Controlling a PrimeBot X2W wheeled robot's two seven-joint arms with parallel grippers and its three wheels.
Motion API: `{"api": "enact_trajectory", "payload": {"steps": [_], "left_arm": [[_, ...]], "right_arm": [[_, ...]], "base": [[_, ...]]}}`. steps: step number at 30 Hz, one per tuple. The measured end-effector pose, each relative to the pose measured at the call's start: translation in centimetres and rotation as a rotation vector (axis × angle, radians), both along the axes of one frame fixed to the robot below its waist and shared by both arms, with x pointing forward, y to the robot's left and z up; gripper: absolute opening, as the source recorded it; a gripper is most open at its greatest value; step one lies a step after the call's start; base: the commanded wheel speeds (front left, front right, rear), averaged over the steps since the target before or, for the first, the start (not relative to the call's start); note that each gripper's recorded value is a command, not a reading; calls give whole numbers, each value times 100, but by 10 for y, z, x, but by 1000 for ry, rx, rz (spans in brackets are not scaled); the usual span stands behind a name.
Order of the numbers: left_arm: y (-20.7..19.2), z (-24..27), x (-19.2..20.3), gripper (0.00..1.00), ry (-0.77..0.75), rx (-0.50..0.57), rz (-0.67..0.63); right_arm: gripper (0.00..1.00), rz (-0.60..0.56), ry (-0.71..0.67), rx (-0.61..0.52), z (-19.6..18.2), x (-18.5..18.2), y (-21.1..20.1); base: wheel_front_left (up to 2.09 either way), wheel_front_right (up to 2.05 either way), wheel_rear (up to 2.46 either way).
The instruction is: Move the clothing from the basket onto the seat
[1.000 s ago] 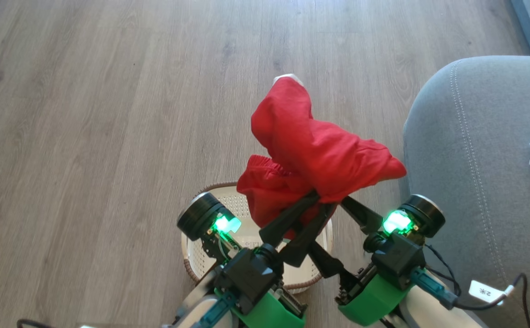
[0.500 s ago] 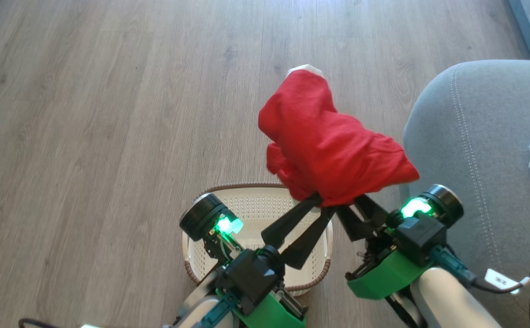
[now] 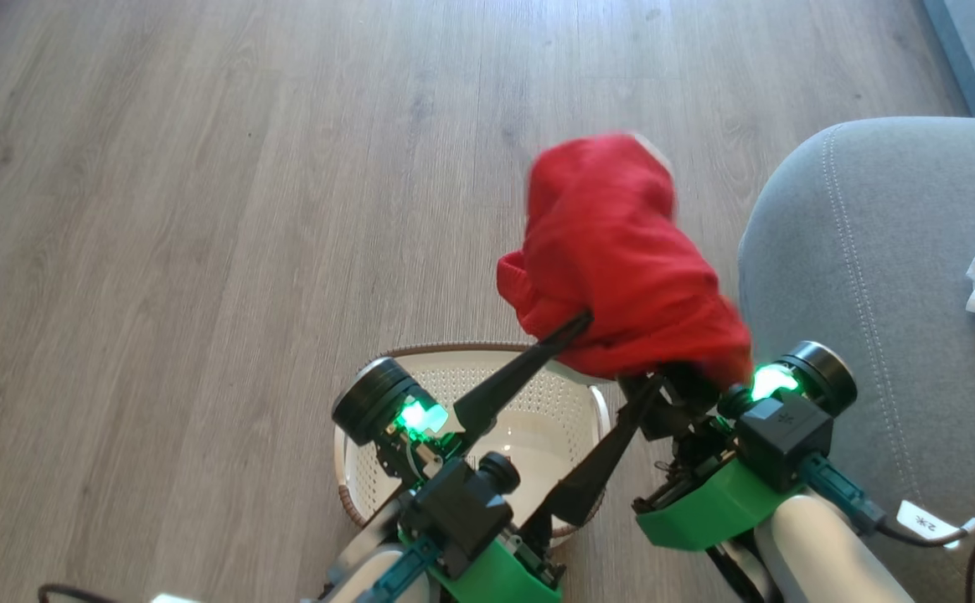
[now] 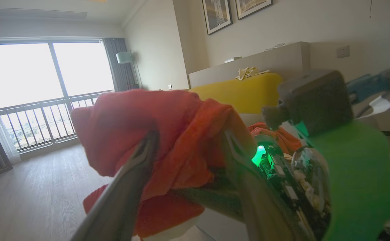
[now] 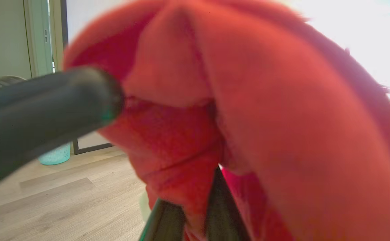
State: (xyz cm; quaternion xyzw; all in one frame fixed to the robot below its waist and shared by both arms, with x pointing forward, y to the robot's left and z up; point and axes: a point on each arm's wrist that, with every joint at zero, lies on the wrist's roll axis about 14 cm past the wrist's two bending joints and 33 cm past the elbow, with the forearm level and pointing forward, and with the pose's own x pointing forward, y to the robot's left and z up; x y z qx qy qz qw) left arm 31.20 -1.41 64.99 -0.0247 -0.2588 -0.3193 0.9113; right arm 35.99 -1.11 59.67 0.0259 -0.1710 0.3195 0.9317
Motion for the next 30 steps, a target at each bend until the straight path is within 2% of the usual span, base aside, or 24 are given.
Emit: {"api": "enact_trajectory", "payload": {"steps": [5, 24, 30], "left_arm": [[1, -6, 2, 100, 17, 8, 7], [9, -30, 22, 100, 93, 30, 44], [16, -54, 26, 100, 175, 37, 63]], "right_arm": [[0, -14, -8, 3, 3, 3, -4], [0, -185, -71, -54, 11, 30, -59], [0, -212, -83, -66, 13, 33, -68]], "base": [[0, 0, 0], [0, 0, 0], [0, 0, 0]]}}
